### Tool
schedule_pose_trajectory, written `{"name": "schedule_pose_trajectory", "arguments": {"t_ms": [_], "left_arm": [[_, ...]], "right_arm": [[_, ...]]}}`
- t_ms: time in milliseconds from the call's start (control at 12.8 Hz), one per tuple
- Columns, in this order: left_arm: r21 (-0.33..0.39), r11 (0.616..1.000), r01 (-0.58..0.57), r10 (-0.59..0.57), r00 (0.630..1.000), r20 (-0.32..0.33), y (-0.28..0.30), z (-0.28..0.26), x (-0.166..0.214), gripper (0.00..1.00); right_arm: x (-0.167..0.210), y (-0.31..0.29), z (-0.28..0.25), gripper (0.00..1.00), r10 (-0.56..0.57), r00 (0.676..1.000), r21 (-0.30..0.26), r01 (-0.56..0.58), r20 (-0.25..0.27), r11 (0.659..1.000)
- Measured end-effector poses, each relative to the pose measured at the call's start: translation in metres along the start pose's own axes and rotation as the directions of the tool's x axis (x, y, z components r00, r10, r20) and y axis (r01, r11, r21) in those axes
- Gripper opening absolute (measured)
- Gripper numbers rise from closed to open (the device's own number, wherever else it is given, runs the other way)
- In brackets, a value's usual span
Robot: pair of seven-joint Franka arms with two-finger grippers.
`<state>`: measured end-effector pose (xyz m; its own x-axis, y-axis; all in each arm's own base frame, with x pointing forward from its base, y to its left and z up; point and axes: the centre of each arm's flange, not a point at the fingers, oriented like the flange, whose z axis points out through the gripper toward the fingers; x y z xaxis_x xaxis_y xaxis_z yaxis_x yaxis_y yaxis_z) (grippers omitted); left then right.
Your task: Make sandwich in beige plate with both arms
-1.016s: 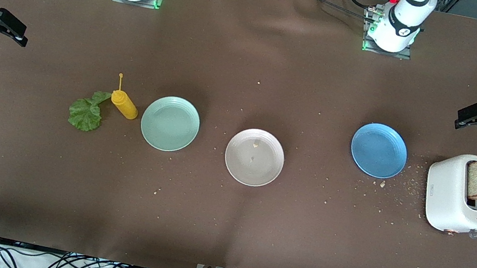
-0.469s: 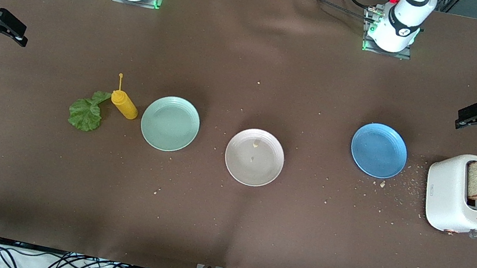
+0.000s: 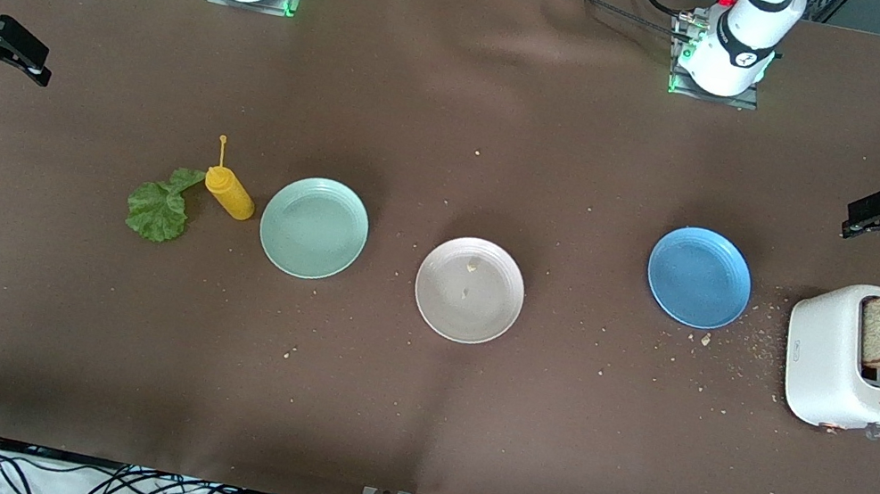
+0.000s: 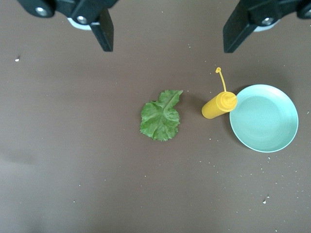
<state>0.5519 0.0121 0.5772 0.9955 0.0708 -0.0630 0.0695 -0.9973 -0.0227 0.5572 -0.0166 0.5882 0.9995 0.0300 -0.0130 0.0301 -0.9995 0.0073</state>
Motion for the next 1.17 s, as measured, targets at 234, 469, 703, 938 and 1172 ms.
{"name": "schedule_pose_trajectory", "arguments": {"t_ms": [234,469,703,938,1172], "left_arm": [[0.000,1.000,0.002,-0.002,1.000,0.000,-0.0016,0.0001,0.0001,1.00],[0.000,1.000,0.003,-0.003,1.000,0.001,-0.0020,0.0007,0.0004,1.00],[0.000,1.000,0.003,-0.003,1.000,0.009,-0.0021,0.0046,0.0010,1.00],[0.000,1.000,0.004,-0.004,1.000,0.013,-0.0026,0.0066,0.0009,1.00],[0.000,1.000,0.004,-0.004,1.000,0.013,-0.0027,0.0068,0.0010,1.00]], "right_arm": [[0.0000,0.0000,0.0000,1.00,0.000,1.000,0.000,0.000,0.000,1.000],[0.0000,0.0000,0.0000,1.00,0.000,1.000,0.000,0.000,0.000,1.000],[0.0000,0.0000,0.0001,1.00,0.000,1.000,0.000,0.000,0.000,1.000],[0.0000,0.0000,0.0001,1.00,0.000,1.000,0.000,0.000,0.000,1.000],[0.0002,0.0000,0.0005,1.00,0.000,1.000,0.000,0.000,0.001,1.000]]}}
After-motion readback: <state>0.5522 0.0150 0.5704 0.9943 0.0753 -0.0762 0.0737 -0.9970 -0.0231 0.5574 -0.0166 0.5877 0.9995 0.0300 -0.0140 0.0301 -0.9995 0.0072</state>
